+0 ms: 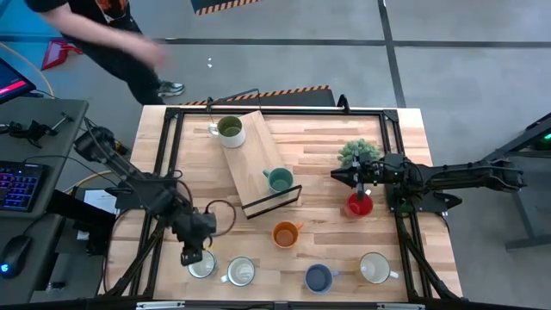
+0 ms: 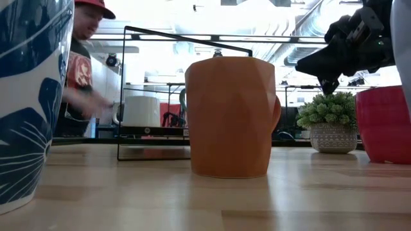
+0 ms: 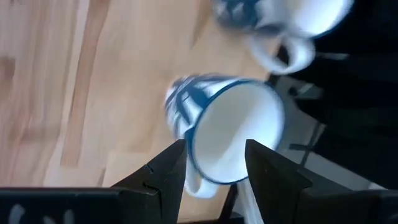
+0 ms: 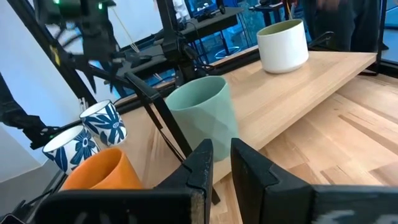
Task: Place coffee mugs
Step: Put the left blue mug on the shelf
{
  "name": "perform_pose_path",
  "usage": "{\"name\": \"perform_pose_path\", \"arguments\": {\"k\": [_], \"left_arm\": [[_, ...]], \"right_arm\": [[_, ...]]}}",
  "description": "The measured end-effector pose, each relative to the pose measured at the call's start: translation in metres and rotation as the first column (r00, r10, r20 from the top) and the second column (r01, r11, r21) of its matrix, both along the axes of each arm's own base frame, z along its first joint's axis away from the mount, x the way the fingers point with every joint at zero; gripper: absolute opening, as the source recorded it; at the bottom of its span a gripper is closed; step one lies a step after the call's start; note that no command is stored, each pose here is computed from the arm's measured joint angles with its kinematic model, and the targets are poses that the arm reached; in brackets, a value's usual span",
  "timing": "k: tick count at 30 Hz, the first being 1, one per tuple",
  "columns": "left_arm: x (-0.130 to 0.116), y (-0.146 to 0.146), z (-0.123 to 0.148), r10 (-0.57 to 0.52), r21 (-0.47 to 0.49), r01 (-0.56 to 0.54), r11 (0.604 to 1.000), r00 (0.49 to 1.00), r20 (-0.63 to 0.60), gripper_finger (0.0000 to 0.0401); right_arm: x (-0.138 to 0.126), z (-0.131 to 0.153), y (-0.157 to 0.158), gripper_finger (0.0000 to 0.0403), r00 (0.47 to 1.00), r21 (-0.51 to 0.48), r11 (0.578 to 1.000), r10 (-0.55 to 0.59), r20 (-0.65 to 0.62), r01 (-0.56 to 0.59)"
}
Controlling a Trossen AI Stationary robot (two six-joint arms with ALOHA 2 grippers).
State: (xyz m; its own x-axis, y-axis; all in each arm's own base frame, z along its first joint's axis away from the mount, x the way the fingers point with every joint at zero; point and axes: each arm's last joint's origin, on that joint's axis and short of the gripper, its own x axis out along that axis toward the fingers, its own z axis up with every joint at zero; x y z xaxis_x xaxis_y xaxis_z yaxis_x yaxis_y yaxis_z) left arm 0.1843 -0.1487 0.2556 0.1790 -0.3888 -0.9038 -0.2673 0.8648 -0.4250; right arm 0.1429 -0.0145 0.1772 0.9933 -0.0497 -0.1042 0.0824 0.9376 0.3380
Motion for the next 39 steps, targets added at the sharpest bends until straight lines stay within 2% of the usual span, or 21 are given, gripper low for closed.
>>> {"name": "perform_pose_path", "arguments": {"k": [3, 8, 16, 33, 39], "left_arm": [[0.001, -0.007, -0.009, 0.016, 0.025, -0.015, 1.0, 0.999, -0.049, 0.0152], [0.002, -0.016, -0.021, 0.033, 0.079, -0.026, 0.997, 0.996, -0.087, 0.0152], [0.005, -0.024, -0.035, 0.072, 0.139, -0.055, 0.989, 0.99, -0.119, 0.0152], [0.016, -0.029, -0.055, 0.129, 0.18, -0.099, 0.979, 0.979, -0.161, 0.0152], [0.017, -0.03, -0.058, 0.051, 0.192, -0.022, 0.981, 0.988, -0.146, 0.0152]], "right_arm": [[0.0, 0.0, 0.0, 0.0039, 1.0, 0.003, 1.0, 0.0, 0.001, 0.0], [0.0, 0.002, 0.0, 0.0039, 1.0, 0.083, 0.996, -0.008, 0.015, 0.007], [0.0, 0.002, 0.0, 0.0039, 1.0, 0.112, 0.994, -0.011, 0.017, 0.009], [0.0, 0.002, 0.0, 0.0039, 1.0, 0.103, 0.995, -0.012, 0.016, 0.01], [0.0, 0.001, 0.0, 0.0039, 1.0, 0.095, 0.995, -0.019, 0.002, 0.019]]}}
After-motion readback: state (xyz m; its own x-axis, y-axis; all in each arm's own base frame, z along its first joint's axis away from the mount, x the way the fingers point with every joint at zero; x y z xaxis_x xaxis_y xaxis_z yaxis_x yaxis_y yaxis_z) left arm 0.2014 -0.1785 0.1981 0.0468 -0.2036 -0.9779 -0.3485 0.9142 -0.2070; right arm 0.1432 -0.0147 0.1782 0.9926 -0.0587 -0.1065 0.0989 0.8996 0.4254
